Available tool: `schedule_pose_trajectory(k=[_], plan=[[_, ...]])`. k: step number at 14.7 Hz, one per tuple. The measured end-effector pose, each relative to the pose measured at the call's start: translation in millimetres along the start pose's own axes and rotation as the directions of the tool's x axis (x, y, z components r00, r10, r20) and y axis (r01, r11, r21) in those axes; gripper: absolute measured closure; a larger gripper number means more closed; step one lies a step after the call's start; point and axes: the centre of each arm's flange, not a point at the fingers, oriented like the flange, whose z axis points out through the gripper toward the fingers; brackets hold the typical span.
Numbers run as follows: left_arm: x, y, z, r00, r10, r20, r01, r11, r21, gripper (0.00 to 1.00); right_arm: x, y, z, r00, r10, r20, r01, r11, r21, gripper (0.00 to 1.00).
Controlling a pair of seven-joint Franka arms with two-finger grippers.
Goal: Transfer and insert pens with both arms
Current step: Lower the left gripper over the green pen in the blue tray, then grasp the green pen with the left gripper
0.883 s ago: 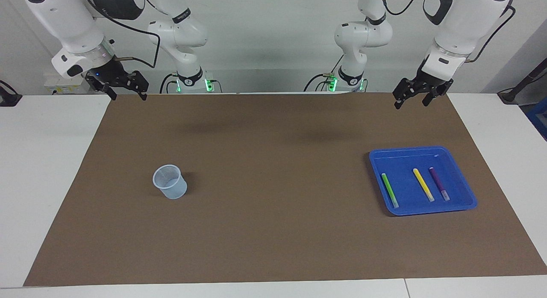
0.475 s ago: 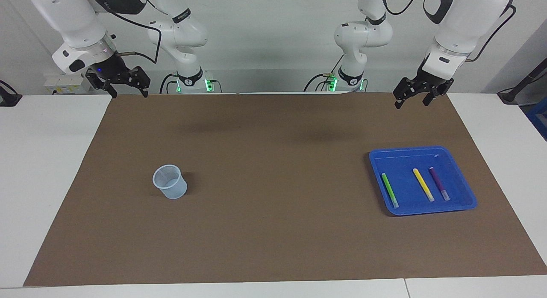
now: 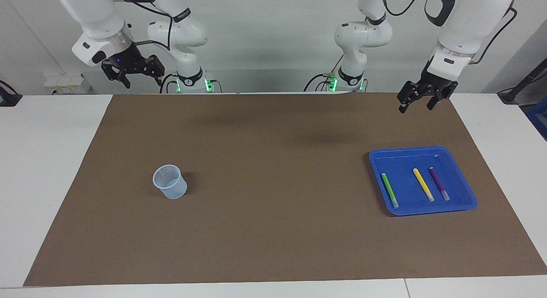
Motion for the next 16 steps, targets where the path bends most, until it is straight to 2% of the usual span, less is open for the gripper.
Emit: schedule_pose_trajectory(k=[2, 4, 6, 11, 13, 16], plan=[[3, -6, 7, 1.0, -0.013, -0.018, 0.013, 1.0, -0.002, 0.0, -5, 1, -3, 0.999, -0.039, 0.0, 0.039, 0.999, -0.027, 0.0], [7, -7, 21, 0.999, -0.014, -0.037, 0.014, 1.0, -0.004, 0.0, -4, -1, -4, 0.995, -0.101, 0.01, 0.102, 0.991, -0.09, 0.0], [14, -7, 41, 0.999, -0.015, -0.041, 0.015, 1.0, -0.005, 0.0, -4, -7, -4, 0.991, -0.133, 0.014, 0.133, 0.985, -0.109, 0.0], [40, -6, 97, 0.999, -0.016, -0.03, 0.016, 1.0, 0.002, 0.0, -4, -1, -5, 0.972, -0.236, 0.023, 0.237, 0.966, -0.104, 0.0], [49, -7, 121, 1.0, -0.012, -0.018, 0.013, 1.0, 0.011, 0.0, -4, -3, -3, 0.971, -0.237, 0.024, 0.238, 0.966, -0.1, 0.0], [62, -8, 160, 1.0, -0.008, -0.007, 0.008, 1.0, 0.023, 0.0, -3, -9, -1, 0.984, -0.177, 0.015, 0.178, 0.981, -0.072, 0.0]])
